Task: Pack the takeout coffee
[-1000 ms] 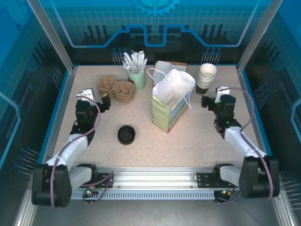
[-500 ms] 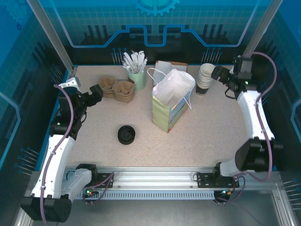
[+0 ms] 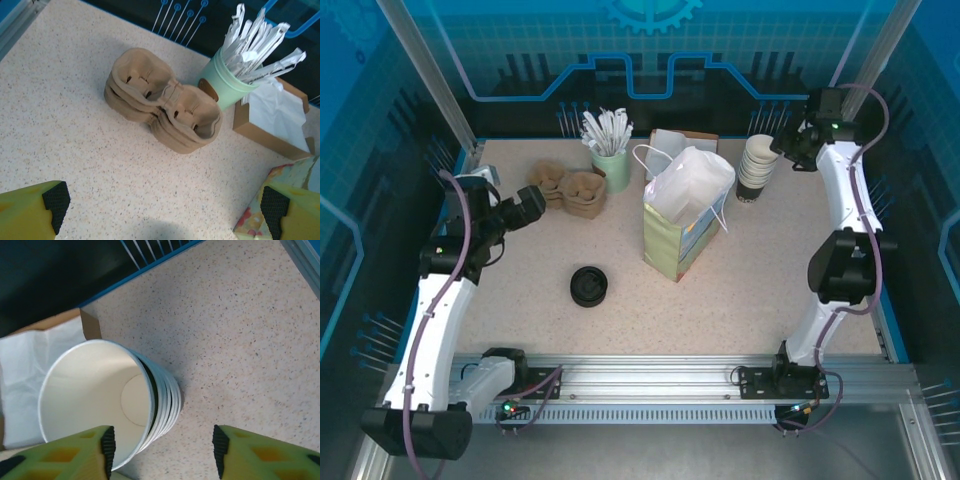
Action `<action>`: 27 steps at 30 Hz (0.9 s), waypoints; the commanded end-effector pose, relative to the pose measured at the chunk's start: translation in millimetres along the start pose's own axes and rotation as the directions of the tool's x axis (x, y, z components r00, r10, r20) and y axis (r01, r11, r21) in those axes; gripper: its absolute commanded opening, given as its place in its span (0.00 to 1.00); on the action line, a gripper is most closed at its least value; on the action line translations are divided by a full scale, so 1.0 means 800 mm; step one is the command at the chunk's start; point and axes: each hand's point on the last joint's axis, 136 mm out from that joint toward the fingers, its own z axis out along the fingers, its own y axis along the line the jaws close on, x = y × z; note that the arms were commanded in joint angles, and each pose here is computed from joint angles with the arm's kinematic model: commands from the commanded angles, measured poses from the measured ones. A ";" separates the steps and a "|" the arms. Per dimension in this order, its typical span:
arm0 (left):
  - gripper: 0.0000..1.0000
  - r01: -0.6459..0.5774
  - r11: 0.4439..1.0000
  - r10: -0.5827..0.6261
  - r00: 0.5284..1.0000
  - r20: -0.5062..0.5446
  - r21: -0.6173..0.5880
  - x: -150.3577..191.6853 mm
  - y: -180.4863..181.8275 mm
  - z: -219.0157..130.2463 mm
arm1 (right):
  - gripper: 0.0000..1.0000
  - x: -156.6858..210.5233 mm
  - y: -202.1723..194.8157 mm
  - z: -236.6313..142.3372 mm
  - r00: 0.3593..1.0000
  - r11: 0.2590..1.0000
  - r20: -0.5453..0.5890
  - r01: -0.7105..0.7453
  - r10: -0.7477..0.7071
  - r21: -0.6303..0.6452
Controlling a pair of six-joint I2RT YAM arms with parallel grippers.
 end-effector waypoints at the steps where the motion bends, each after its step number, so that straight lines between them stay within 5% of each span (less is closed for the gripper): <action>1: 0.99 -0.038 0.999 0.039 0.999 -0.036 0.036 0.006 -0.010 -0.002 | 0.48 0.006 0.012 0.007 0.998 0.999 -0.057 0.027 -0.028 -0.019; 16: 0.99 -0.064 0.996 0.071 0.991 -0.117 0.058 0.022 -0.014 0.026 | 0.28 0.002 0.037 0.033 0.990 0.993 -0.081 0.116 -0.116 -0.010; 27: 0.99 -0.075 0.995 0.085 0.987 -0.139 0.071 0.023 -0.018 0.030 | 0.27 -0.001 0.031 0.038 0.986 0.988 -0.074 0.150 -0.147 0.044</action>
